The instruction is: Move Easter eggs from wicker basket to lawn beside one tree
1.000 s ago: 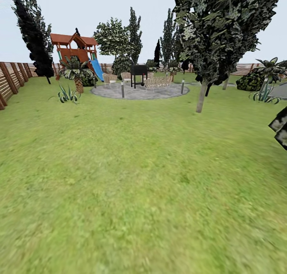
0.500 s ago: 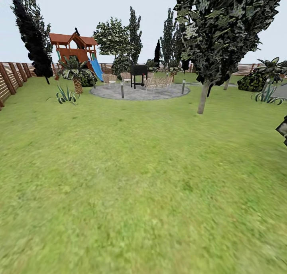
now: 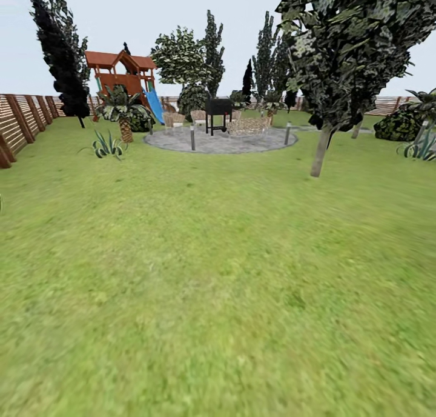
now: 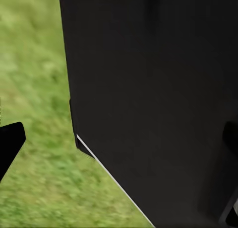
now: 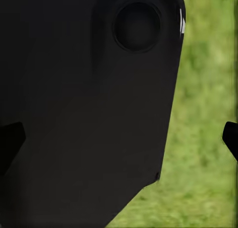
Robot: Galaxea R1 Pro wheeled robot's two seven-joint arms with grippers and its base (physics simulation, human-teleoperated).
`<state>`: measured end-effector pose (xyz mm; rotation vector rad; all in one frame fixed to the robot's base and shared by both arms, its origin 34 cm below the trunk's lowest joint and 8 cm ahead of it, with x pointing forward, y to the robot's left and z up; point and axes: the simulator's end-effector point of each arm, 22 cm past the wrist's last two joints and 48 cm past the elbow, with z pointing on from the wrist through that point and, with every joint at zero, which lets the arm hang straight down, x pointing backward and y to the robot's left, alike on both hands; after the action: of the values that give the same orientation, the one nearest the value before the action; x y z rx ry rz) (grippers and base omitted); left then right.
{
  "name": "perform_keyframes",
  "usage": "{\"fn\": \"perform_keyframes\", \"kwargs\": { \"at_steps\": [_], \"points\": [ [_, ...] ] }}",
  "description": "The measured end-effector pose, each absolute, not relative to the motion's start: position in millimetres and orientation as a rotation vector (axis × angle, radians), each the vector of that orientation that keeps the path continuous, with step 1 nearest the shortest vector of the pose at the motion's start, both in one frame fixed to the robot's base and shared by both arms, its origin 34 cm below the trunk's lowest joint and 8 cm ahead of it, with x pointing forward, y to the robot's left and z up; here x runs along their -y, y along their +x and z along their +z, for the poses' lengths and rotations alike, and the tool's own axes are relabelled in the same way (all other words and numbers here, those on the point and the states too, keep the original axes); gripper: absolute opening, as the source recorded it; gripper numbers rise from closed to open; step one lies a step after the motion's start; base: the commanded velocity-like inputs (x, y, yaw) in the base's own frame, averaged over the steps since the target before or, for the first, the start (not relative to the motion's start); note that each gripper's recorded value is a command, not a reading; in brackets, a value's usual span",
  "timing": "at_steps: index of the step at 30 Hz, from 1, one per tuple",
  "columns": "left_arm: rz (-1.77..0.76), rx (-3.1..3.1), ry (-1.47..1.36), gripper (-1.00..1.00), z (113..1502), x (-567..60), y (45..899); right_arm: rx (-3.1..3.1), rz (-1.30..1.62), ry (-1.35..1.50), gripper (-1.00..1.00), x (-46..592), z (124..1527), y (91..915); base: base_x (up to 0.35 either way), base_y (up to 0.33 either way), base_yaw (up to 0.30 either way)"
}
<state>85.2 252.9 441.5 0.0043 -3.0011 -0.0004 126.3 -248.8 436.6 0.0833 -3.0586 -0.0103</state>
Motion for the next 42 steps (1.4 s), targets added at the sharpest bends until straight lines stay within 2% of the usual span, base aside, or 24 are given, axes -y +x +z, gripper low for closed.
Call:
{"fn": "perform_keyframes", "kwargs": {
  "at_steps": [42],
  "points": [
    [-0.007, 3.001, 0.006, 1.0, 441.5, -253.8, 85.3, 3.06, 0.001, 0.075, 1.0, 253.7, 436.5, 127.0, 0.321, 0.0, 0.002]
  ]
}}
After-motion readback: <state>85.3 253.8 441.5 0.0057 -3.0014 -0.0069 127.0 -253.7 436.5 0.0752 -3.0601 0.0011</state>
